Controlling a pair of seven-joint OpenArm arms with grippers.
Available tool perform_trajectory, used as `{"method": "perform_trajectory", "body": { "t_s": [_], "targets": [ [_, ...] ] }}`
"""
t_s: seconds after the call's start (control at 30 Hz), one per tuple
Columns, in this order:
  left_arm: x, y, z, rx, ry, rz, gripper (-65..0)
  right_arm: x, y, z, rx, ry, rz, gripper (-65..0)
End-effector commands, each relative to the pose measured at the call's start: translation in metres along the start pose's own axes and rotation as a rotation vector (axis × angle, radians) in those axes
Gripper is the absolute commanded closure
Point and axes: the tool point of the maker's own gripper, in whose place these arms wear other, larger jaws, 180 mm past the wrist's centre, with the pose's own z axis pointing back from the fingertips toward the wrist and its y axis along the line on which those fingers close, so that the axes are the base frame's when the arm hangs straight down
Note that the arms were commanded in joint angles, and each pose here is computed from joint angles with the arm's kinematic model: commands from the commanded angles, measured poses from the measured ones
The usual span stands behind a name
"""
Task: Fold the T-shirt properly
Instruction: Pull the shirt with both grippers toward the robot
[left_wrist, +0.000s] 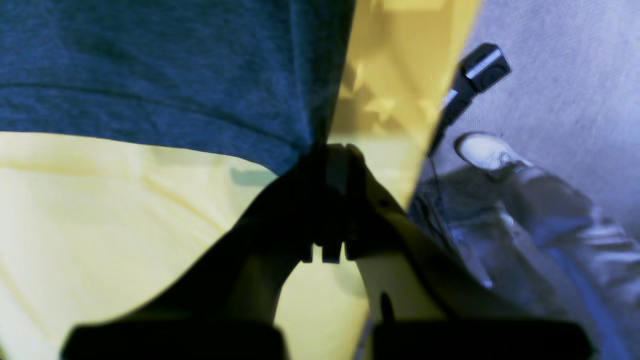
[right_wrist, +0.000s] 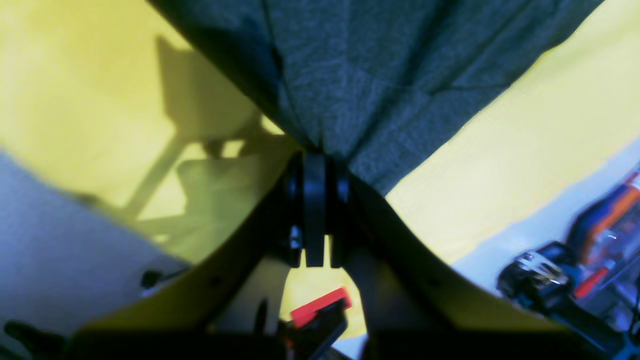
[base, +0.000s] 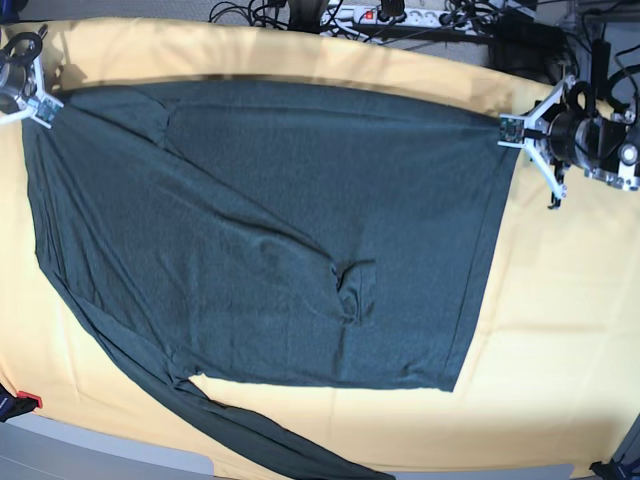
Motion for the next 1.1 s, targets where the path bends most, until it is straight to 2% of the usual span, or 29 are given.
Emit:
{"method": "perform_trajectory", "body": {
  "t_s": [0.0,0.23,0.5,0.63,0.73,0.9,1.07],
  "targets": [
    [-0.007,-0.001,0.009,0.006,0.034,-0.011,0.0,-0.004,-0.009,0.004,-0.033,0.025,0.020,0.0],
    [-0.015,-0.030,0.012,-0.066,0.080,-0.038,0.0,-0.010,0.006,0.001,-0.010,0.032,-0.008,0.0],
    [-0.019,-0.023,0.012,-0.028,0.102,-0.075,0.0,-0.001,0.001,0.005,-0.043,0.014,0.000,0.0],
    [-0.013,-0.021,0.010,-0.023,0.081,-0.079,0.0,0.014,-0.001,0.008,-0.058,-0.053,0.004,0.0],
    [-0.006,-0.013,0.006,0.012,0.069,-0.106,0.0,0.022,-0.007,0.009,-0.091,-0.095,0.018,0.0],
    [0.026,0.014,0.007,0.099,-0.045,-0.141,0.0,0.036,-0.025,0.012,-0.149,-0.153,0.009,0.0],
    [0.045,0.039,0.012,0.174,-0.096,-0.156,0.0,0.055,-0.040,0.018,-0.190,-0.233,0.004,0.0]
  ]
}}
